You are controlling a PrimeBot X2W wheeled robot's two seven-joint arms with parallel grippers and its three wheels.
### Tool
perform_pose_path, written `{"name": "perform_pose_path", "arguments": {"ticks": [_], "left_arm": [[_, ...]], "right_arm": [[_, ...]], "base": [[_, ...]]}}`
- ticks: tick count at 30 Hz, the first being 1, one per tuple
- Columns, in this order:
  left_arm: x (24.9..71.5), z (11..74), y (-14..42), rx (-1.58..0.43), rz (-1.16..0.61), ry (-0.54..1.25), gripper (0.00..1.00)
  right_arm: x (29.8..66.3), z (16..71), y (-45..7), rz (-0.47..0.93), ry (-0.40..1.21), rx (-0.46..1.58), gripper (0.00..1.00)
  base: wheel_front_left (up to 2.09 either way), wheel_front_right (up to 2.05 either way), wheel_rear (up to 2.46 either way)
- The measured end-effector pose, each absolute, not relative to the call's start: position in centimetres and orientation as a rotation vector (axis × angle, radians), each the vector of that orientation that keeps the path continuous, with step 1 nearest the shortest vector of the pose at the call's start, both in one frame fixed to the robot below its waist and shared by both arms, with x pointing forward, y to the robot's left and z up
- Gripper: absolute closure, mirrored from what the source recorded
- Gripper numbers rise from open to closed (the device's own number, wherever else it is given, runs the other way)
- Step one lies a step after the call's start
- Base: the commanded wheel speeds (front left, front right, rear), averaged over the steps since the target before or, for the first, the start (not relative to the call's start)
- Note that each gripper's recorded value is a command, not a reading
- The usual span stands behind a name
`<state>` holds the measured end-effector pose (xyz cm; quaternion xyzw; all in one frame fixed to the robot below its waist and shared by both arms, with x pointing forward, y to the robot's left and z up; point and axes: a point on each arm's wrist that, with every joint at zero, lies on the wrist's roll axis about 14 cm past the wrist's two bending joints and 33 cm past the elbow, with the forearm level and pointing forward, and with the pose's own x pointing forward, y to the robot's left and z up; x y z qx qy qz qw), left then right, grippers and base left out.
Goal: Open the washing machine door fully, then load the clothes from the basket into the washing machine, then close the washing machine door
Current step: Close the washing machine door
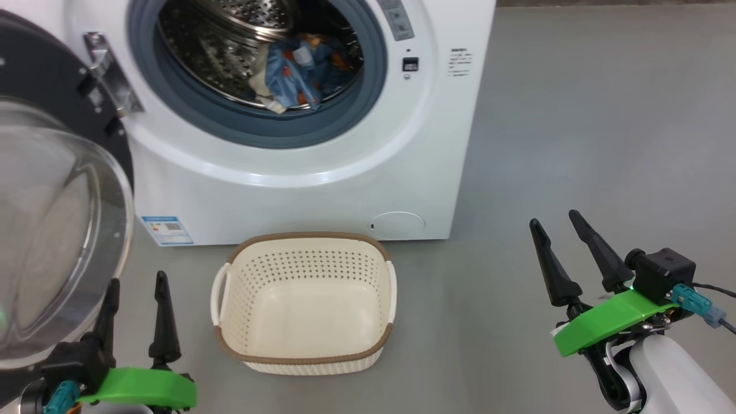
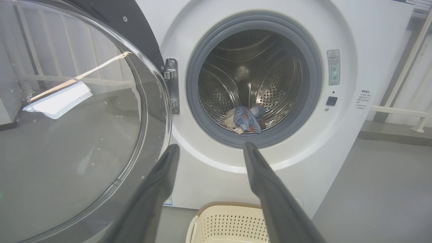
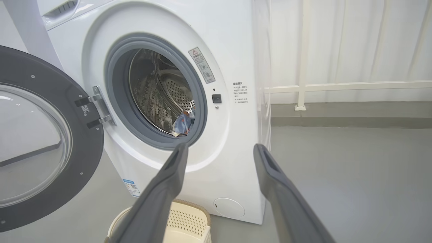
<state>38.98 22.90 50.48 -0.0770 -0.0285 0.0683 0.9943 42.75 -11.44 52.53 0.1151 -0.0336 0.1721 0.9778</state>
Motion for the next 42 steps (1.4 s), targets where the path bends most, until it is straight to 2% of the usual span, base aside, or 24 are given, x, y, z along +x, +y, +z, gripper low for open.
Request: {"name": "perform_pose_path", "arguments": {"ticks": [27, 42], "left_arm": [[29.5, 50.7, 32.5, -0.125, 0.462, -0.078, 0.00], [26.3, 50.8, 34.7, -0.127, 0.552, -0.089, 0.00]], "right_arm": [[43.3, 52.5, 0.6, 0.652, -0.028, 0.258, 0.00], [42.5, 52.6, 4.7, 0.765, -0.016, 0.250, 0.00]], "base": [[0.00, 0.00, 0.00], [0.00, 0.00, 0.00]]}}
